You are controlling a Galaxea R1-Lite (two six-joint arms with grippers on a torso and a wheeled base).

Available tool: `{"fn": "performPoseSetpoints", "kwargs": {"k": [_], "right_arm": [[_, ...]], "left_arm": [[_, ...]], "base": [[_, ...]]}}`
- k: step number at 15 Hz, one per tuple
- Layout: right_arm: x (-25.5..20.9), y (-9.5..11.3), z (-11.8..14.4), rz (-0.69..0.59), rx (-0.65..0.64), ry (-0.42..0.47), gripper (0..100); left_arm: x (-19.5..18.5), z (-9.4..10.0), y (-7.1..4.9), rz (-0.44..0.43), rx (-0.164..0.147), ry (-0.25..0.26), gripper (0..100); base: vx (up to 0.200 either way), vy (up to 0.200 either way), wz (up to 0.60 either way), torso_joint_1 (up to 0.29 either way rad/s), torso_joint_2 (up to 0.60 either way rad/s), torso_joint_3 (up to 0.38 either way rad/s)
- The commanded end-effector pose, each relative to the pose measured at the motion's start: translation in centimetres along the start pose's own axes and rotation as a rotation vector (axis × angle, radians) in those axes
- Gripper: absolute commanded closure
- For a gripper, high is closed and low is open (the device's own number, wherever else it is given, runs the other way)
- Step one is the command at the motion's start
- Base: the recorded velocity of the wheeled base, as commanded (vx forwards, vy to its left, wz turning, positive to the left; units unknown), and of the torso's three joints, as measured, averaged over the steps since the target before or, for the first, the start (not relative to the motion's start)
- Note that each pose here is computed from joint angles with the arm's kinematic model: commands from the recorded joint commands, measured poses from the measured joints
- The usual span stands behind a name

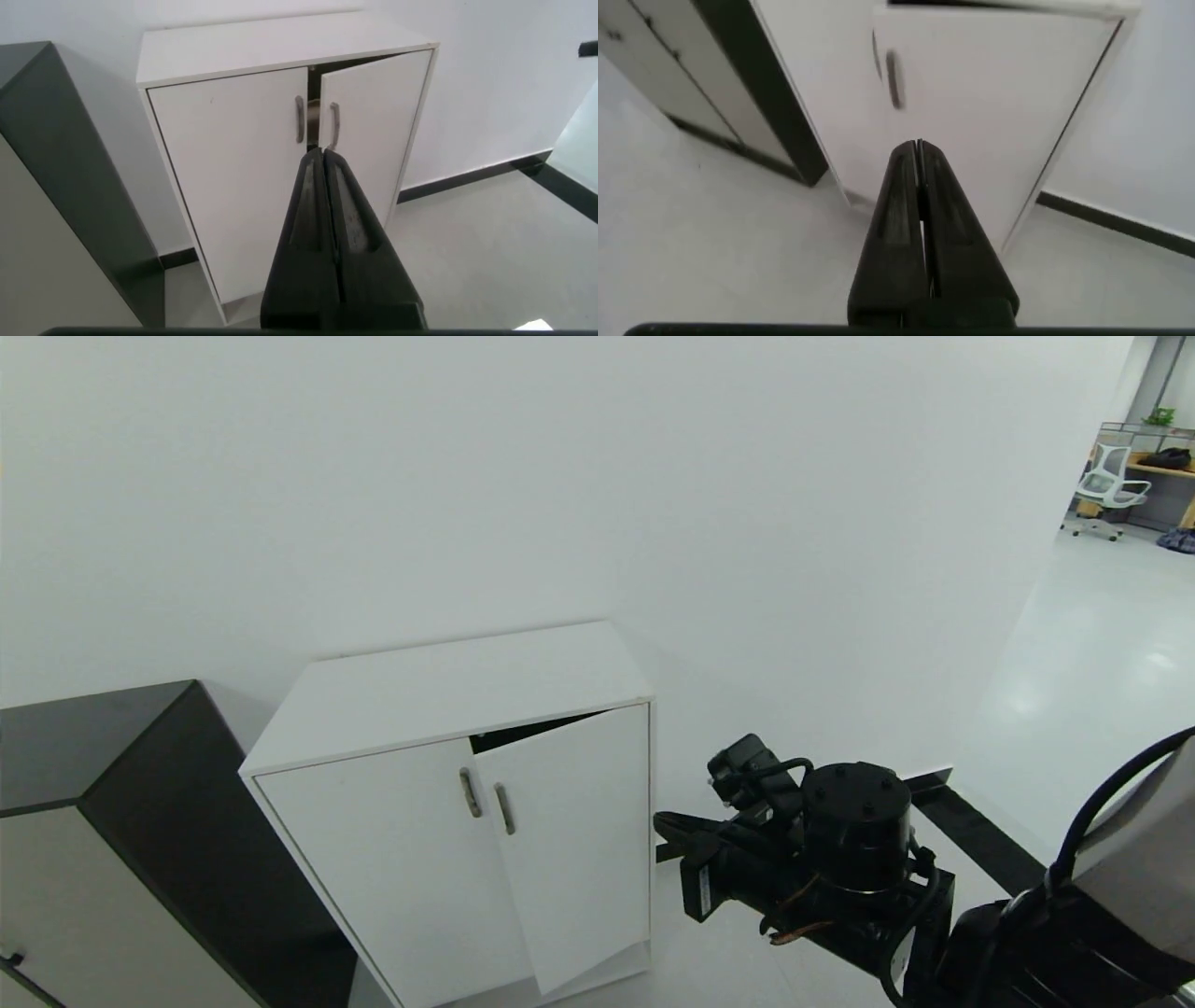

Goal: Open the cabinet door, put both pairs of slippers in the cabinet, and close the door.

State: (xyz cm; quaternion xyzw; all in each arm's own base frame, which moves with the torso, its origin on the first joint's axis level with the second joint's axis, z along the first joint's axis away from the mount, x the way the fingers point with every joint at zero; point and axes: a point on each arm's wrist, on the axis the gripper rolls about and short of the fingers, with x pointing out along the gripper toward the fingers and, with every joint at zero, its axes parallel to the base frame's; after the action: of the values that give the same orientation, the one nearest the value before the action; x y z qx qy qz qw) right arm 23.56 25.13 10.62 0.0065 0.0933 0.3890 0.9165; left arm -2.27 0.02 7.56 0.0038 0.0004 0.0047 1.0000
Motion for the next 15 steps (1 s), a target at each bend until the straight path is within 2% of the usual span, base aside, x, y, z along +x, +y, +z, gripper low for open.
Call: {"fn": "performPoseSetpoints", "kwargs": {"k": [1,3,8,10,13,15], "right_arm": [[0.3,0.0,-1.2,0.001,-0.002,0.036,100],[0.4,0.0,-1.2,0.000,-0.002,0.036,100],[0.5,-0.6,-3.1,-0.015,-0.066,0.058,100],[-0.3,-0.7,-4.0,0.000,-0.067,0.120,100],[-0.9,-1.2,-5.2,0.122,-0.044,0.195,100],[-0.5,-1.6,-6.0,0.112,-0.040,0.214,100]], "left_arm": [[0.0,0.0,0.0,0.003,0.000,-0.001,100],[0.0,0.0,0.0,0.001,0.000,-0.001,100],[0.0,0.0,0.0,0.003,0.000,-0.001,100],[0.0,0.0,0.0,0.003,0.000,-0.001,100],[0.0,0.0,0.0,0.003,0.000,-0.001,100],[0.0,0.0,0.0,0.001,0.000,-0.001,100]], "base": [[0.000,0.000,0.60,0.100,-0.22,-0.105],[0.000,0.000,0.60,0.032,-0.03,-0.024],[0.000,0.000,0.00,0.000,0.00,0.000],[0.000,0.000,0.00,0.000,0.00,0.000],[0.000,0.000,0.00,0.000,0.00,0.000],[0.200,0.000,0.00,0.000,0.00,0.002]]}}
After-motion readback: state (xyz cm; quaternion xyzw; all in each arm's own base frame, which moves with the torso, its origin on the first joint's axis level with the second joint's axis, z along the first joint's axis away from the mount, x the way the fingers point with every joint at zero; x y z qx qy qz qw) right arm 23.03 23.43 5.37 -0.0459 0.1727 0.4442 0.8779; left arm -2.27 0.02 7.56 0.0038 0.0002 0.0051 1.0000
